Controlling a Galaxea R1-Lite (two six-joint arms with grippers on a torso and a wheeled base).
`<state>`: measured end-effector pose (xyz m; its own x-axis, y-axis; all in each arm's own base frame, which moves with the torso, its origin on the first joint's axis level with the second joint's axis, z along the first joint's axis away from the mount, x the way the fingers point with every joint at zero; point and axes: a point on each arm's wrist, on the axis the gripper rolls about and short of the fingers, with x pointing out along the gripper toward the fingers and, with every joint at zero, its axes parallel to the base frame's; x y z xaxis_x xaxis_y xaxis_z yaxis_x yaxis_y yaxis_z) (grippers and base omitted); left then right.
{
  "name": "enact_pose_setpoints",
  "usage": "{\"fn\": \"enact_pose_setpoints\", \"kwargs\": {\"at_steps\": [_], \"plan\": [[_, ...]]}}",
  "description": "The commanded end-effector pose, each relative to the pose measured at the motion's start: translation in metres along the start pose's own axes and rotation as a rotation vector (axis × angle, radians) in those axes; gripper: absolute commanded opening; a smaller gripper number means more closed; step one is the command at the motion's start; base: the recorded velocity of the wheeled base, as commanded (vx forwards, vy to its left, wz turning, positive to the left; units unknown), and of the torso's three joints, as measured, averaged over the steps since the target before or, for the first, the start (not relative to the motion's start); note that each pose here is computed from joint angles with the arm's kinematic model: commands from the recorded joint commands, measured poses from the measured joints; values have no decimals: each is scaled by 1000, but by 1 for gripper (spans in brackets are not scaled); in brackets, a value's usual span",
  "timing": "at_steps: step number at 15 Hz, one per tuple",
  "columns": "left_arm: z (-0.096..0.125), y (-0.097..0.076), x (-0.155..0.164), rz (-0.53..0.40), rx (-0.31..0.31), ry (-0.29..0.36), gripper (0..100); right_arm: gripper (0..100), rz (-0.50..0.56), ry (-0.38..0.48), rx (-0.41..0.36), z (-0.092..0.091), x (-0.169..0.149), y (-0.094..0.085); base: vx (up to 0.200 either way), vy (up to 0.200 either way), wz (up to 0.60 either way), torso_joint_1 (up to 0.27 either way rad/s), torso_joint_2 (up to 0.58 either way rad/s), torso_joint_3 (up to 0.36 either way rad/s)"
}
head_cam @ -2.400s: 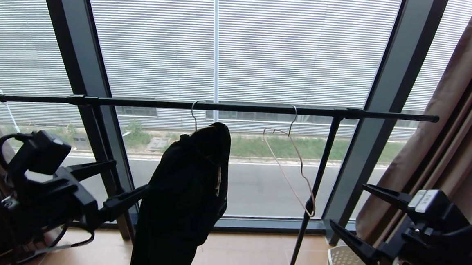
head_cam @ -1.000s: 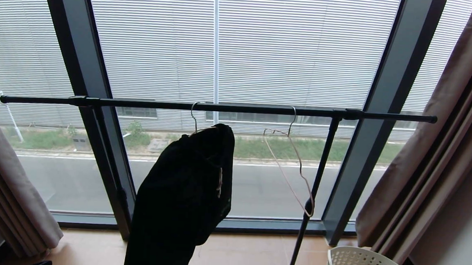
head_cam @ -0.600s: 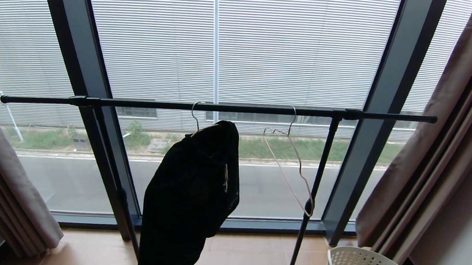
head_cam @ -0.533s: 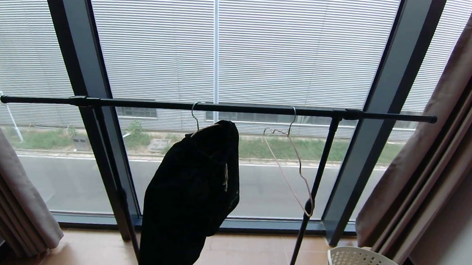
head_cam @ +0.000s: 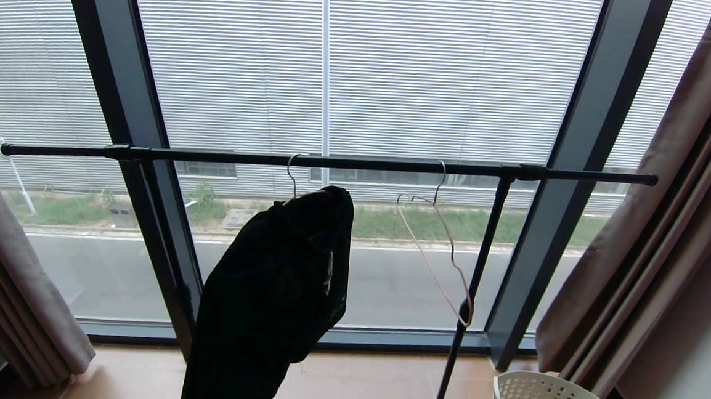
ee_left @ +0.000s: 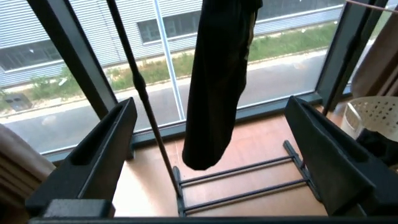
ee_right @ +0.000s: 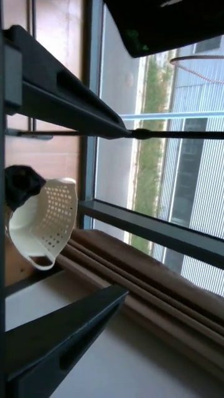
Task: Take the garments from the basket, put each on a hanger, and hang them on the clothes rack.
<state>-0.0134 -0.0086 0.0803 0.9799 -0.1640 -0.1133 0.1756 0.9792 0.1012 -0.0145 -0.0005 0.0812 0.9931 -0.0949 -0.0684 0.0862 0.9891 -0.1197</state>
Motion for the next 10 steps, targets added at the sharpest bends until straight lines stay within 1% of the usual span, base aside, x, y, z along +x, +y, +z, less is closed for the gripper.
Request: {"fn": "enact_pose_setpoints", "kwargs": {"at_steps": [1, 2, 3, 5, 7, 8, 9, 10], "plan": [[1, -2, -2, -33, -13, -36, 100, 100, 60, -32, 33, -1, -2, 1, 0, 0, 0, 0, 0, 0], [2, -3, -3, -99, -38, -45, 100, 100, 73, -21, 32, -1, -3, 1, 0, 0, 0, 0, 0, 0], [3, -4, -3, -130, -53, -48, 100, 100, 89, -16, 32, -1, -3, 2, 0, 0, 0, 0, 0, 0], [3, -4, -3, -142, -54, -50, 100, 100, 97, -20, 36, 0, -3, 2, 0, 0, 0, 0, 0, 0], [3, -2, -5, -270, -43, -54, 100, 100, 98, -20, 35, 0, -3, 2, 0, 0, 0, 0, 0, 0], [2, -1, -5, -296, -47, -52, 100, 100, 98, -20, 36, 0, -3, 2, 0, 0, 0, 0, 0, 0], [2, -1, -5, -276, -64, -55, 100, 100, 98, -20, 36, 0, -3, 2, 0, 0, 0, 0, 0, 0], [2, -1, -6, -242, -67, -70, 100, 100, 97, -21, 35, 0, -3, 2, 0, 0, 0, 0, 0, 0]]}}
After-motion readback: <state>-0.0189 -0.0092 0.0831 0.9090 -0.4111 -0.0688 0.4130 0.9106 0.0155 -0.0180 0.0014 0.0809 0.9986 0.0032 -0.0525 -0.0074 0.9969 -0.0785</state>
